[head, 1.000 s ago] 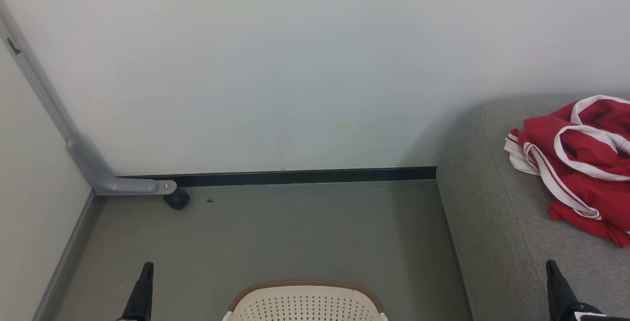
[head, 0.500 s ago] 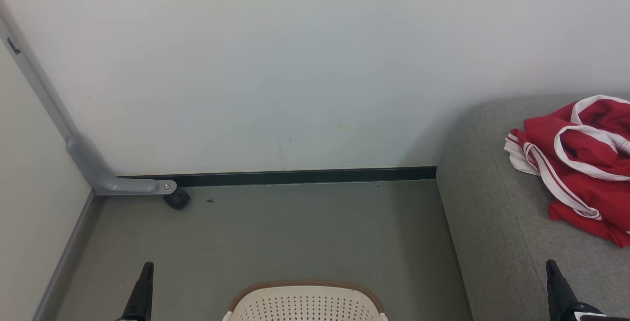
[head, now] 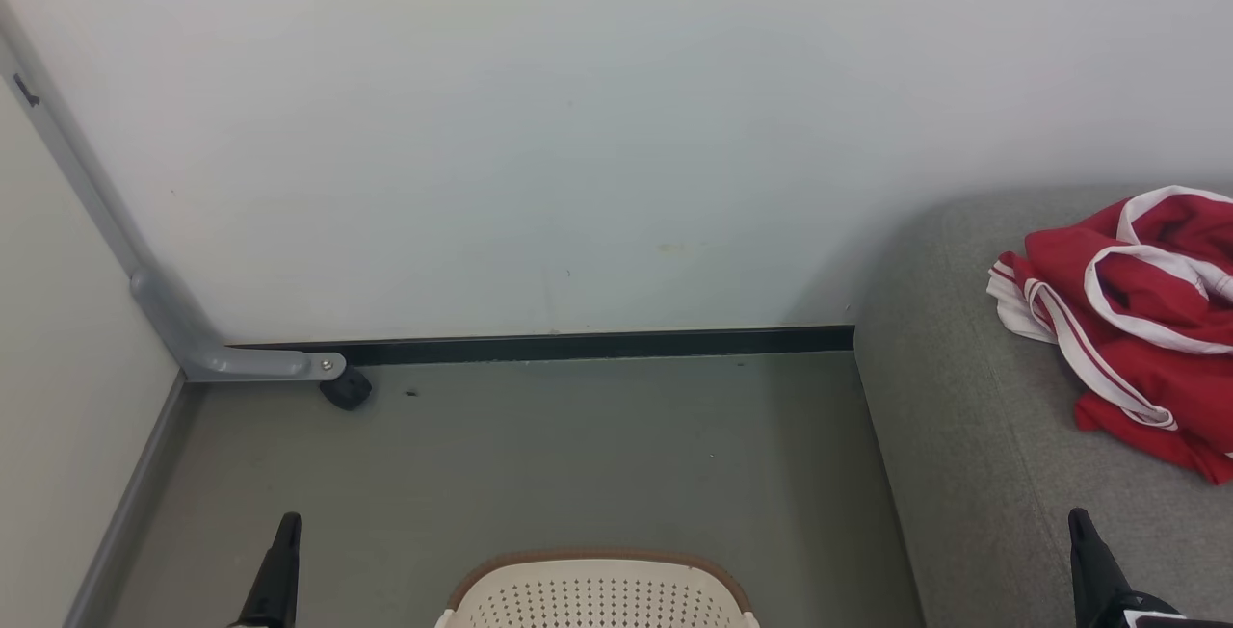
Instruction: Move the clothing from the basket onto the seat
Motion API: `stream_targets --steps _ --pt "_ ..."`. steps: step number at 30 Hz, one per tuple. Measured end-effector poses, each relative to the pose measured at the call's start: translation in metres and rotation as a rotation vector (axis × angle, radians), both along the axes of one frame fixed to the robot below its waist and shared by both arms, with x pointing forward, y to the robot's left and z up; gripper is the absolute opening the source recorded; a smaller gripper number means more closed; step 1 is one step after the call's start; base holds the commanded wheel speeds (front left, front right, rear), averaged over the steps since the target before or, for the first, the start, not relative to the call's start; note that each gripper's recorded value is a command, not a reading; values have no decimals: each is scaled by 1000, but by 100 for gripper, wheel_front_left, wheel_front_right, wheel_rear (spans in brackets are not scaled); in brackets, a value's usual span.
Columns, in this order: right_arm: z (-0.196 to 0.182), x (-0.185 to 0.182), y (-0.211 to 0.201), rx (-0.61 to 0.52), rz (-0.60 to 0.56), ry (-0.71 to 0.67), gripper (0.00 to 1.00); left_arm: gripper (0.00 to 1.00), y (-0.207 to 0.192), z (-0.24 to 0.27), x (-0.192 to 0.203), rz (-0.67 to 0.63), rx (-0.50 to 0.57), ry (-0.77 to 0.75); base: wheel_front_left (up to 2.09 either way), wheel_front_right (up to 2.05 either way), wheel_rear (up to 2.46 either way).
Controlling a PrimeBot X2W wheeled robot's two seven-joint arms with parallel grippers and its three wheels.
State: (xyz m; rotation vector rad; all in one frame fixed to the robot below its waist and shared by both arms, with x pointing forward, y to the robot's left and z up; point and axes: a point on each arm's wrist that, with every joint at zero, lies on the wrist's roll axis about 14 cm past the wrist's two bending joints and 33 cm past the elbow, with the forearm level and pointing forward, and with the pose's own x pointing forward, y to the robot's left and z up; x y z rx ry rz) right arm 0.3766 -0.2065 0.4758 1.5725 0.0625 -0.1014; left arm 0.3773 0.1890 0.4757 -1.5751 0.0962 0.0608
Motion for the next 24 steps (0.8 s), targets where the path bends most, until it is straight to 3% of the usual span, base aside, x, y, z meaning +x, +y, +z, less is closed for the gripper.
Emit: stream_targets --steps 24 --pt "0 0 0 0 0 0 0 0 0 0 0 0 0 0 0 0 0"
